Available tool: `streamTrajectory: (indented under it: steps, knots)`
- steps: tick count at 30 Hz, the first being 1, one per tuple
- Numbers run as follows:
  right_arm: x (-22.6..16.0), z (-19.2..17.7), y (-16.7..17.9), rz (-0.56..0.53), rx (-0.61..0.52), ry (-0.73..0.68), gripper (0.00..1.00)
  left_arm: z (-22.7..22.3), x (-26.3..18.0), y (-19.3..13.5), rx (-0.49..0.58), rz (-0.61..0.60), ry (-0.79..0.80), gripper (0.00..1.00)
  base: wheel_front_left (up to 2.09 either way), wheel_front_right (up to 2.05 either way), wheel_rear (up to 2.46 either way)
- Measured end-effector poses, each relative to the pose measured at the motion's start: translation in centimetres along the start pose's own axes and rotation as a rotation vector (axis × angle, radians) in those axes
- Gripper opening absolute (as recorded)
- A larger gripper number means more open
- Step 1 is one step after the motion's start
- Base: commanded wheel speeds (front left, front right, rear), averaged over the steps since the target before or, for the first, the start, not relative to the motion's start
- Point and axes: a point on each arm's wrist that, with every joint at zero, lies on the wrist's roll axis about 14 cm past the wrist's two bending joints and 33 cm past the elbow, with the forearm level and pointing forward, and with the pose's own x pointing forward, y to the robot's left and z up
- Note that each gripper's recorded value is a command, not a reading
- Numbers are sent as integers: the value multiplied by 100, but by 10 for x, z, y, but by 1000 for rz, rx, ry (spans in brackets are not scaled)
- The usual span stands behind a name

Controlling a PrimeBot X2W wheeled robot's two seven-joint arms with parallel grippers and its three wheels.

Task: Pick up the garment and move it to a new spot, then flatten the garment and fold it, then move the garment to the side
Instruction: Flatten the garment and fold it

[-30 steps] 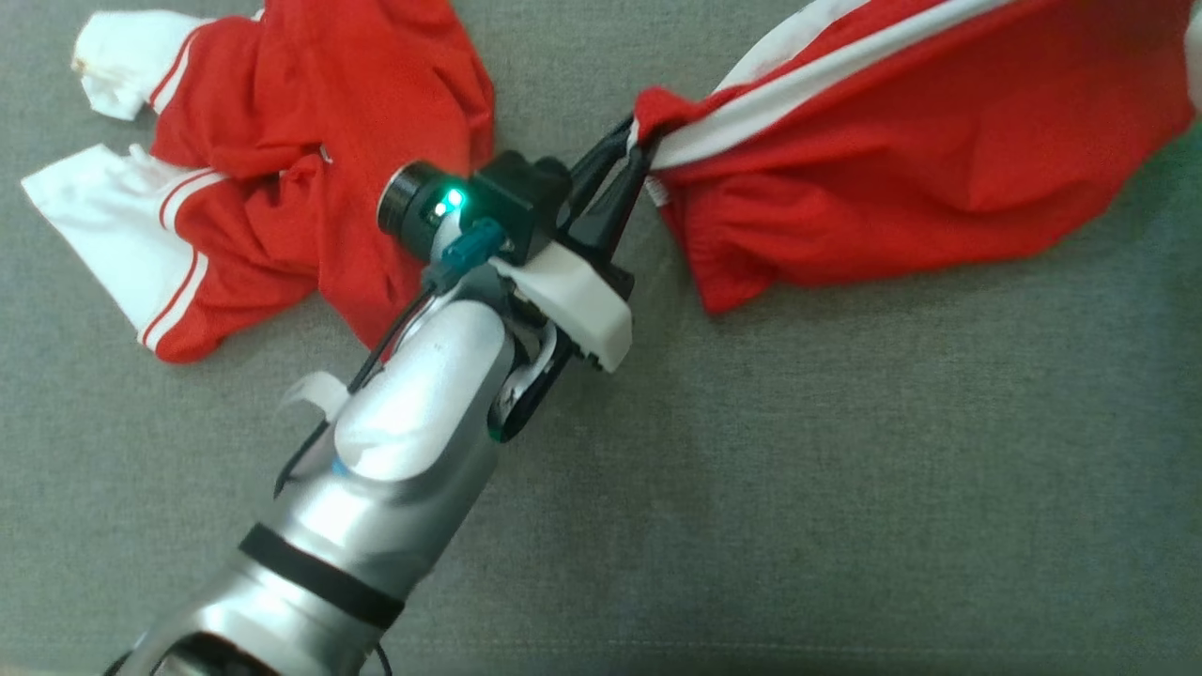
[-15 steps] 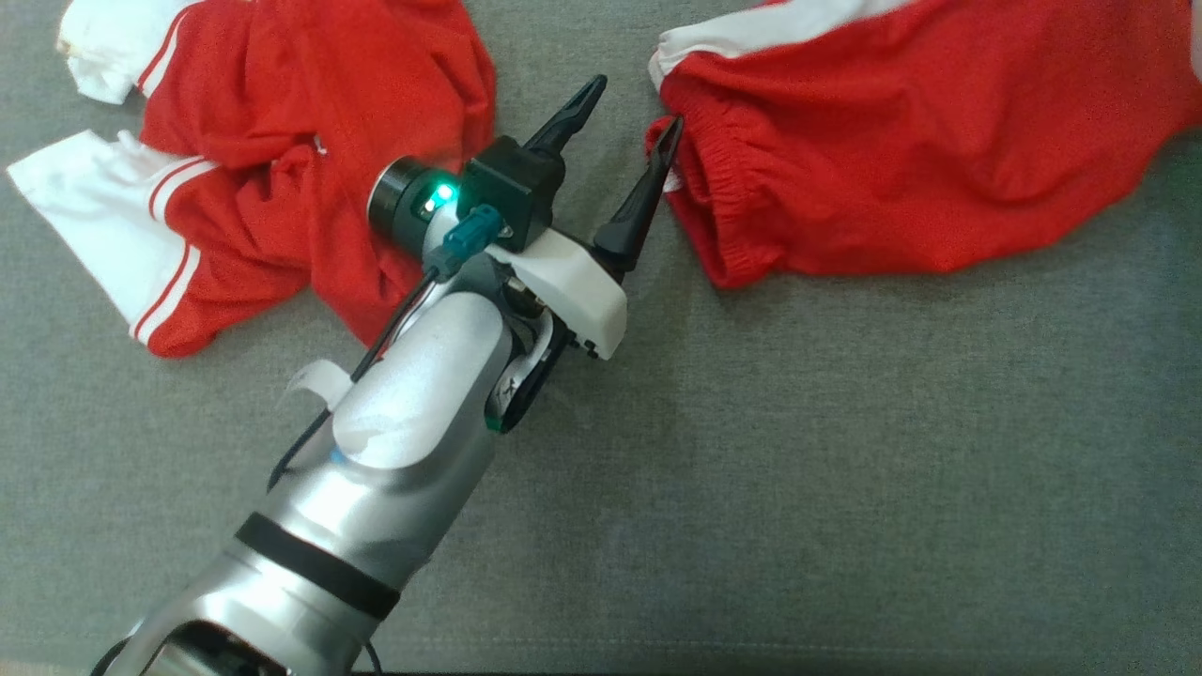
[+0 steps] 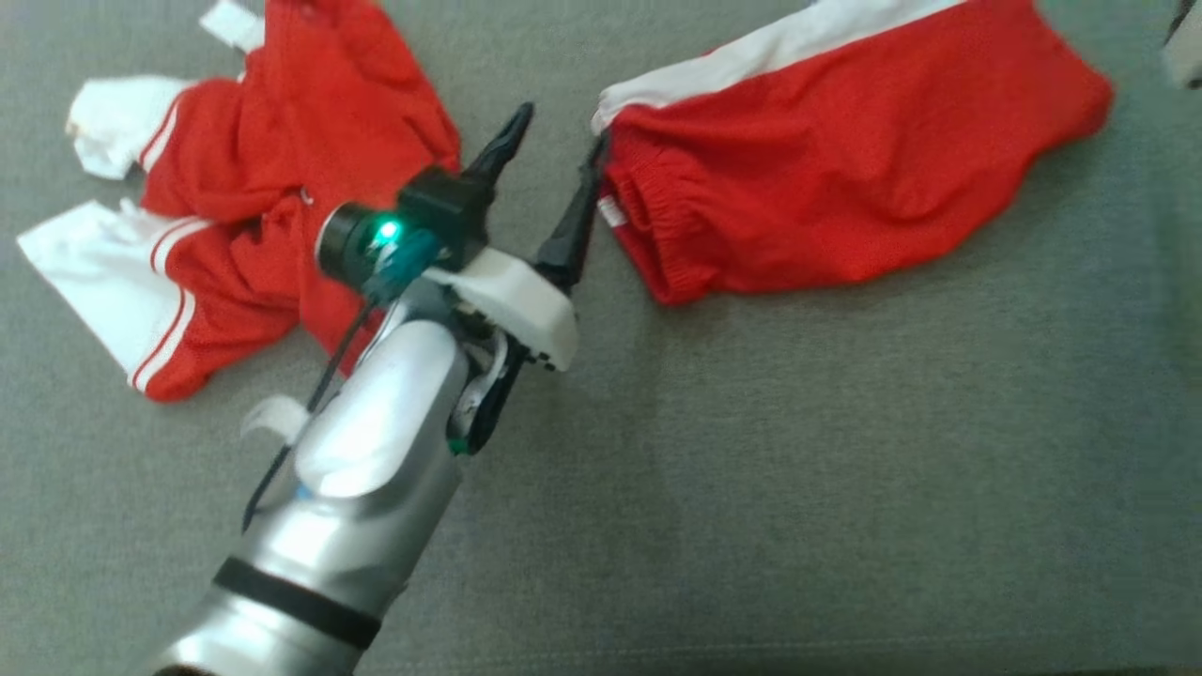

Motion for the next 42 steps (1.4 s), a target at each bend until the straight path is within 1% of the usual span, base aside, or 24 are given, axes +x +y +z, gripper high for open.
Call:
streamTrajectory:
  steps: [7,11,13,16,18,21,25,29,32,34,36,40,42]
  knots:
    - [-42,26,5,-50,189,-137,100,47,-18,9,-48,78,-137,100,0,0,0]
    - [-69,35,11,-75,291,-204,100,76,-35,11,-78,110,-229,100,0,0,0]
    - [-85,35,16,-87,324,-231,100,86,-45,12,-86,125,-266,100,0,0,0]
    - [-110,23,25,-115,362,-242,100,92,-62,13,-107,143,-298,100,0,0,0]
    - [-126,12,32,-134,362,-237,100,93,-72,15,-120,158,-311,100,0,0,0]
    - [-148,-1,44,-172,413,-237,100,91,-86,16,-130,167,-316,100,0,0,0]
    - [-170,-5,58,-212,458,-260,100,85,-100,11,-130,156,-307,100,0,0,0]
    - [-191,-9,68,-233,439,-266,100,71,-116,7,-136,157,-273,100,0,0,0]
    - [-206,-25,78,-237,447,-228,100,58,-124,4,-156,163,-241,100,0,0,0]
    - [-211,-34,82,-241,461,-205,100,55,-127,5,-170,173,-233,100,0,0,0]
    - [-213,-36,83,-241,474,-202,100,54,-127,4,-172,172,-233,100,0,0,0]
    - [-208,-34,83,-238,484,-211,100,51,-125,5,-180,173,-225,100,0,0,0]
    - [-205,-40,83,-241,495,-186,100,48,-124,6,-183,175,-217,100,0,0,0]
